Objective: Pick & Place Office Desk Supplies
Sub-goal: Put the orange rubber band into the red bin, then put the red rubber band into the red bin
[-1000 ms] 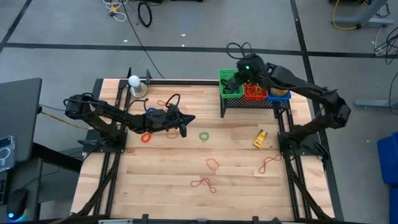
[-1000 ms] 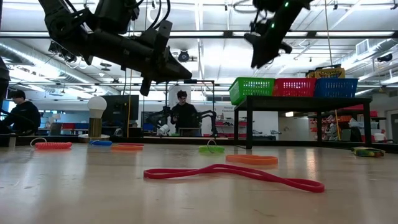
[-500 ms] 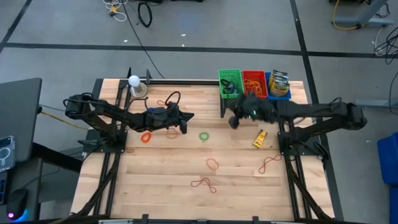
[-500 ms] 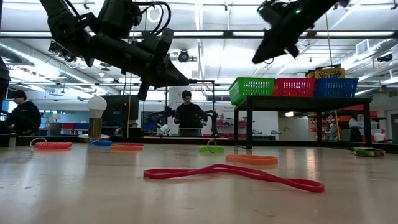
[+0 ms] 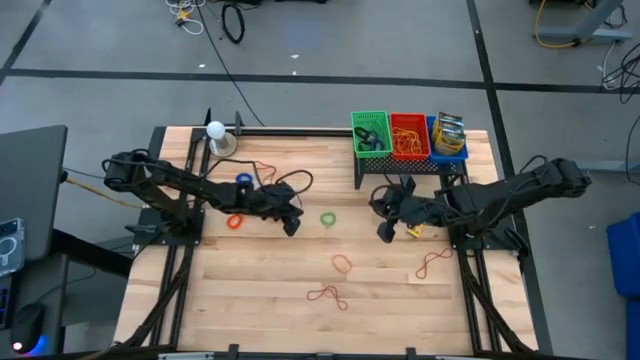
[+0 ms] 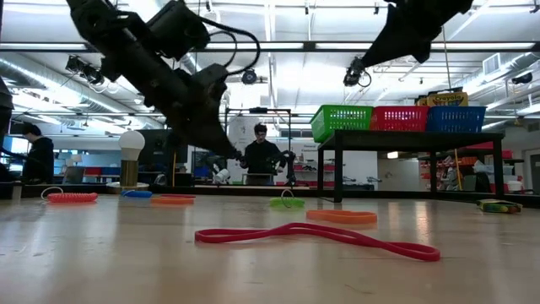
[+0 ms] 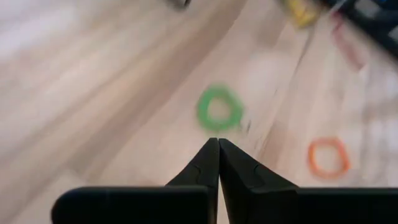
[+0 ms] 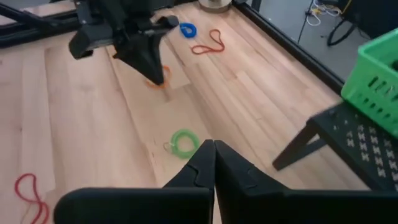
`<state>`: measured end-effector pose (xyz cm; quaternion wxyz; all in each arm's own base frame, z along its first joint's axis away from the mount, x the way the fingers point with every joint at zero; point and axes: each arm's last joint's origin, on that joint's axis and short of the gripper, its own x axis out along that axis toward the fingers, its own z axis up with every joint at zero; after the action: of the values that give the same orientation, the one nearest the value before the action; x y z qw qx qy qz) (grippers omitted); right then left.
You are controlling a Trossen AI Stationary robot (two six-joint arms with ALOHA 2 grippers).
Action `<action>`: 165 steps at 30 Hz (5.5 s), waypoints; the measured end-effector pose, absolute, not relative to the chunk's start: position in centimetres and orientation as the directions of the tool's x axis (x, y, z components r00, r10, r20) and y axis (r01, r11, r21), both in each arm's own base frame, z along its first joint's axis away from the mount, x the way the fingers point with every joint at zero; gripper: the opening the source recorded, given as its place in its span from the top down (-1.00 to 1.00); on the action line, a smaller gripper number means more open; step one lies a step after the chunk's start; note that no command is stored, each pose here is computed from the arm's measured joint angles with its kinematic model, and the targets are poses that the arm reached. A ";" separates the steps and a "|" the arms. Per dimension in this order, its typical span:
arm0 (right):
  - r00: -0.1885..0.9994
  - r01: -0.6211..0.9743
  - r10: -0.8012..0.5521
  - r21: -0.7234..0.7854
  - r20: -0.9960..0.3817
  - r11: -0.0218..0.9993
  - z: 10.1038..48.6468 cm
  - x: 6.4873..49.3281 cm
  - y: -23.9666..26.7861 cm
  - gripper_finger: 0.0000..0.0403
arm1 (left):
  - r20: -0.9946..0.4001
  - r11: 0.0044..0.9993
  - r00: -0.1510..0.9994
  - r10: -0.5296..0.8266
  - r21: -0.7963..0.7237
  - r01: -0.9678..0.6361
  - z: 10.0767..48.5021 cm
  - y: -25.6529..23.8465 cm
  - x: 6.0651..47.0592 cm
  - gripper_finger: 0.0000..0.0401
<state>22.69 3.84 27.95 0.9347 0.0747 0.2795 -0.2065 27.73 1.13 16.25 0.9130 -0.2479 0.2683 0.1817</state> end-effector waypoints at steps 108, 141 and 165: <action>0.734 0.575 -0.457 0.101 -0.503 0.812 29.2 20.5 0.5 0.98 | -0.157 0.926 0.977 0.148 -0.326 -0.192 22.6 1.8 30.6 0.76; 0.171 0.858 -0.696 -0.243 -0.697 0.454 29.1 18.0 -16.7 0.28 | -0.179 0.863 0.923 0.340 -0.330 -0.382 19.4 2.5 29.0 0.94; 0.583 0.425 -0.391 -0.143 -0.712 0.894 33.9 18.0 -6.3 0.70 | -0.215 0.864 0.918 0.333 -0.320 -0.388 19.1 2.6 28.9 0.94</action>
<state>17.97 -6.28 33.88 0.8894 0.0213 0.3948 -0.2295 28.92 2.55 19.08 0.9624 -0.1810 0.0765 0.1874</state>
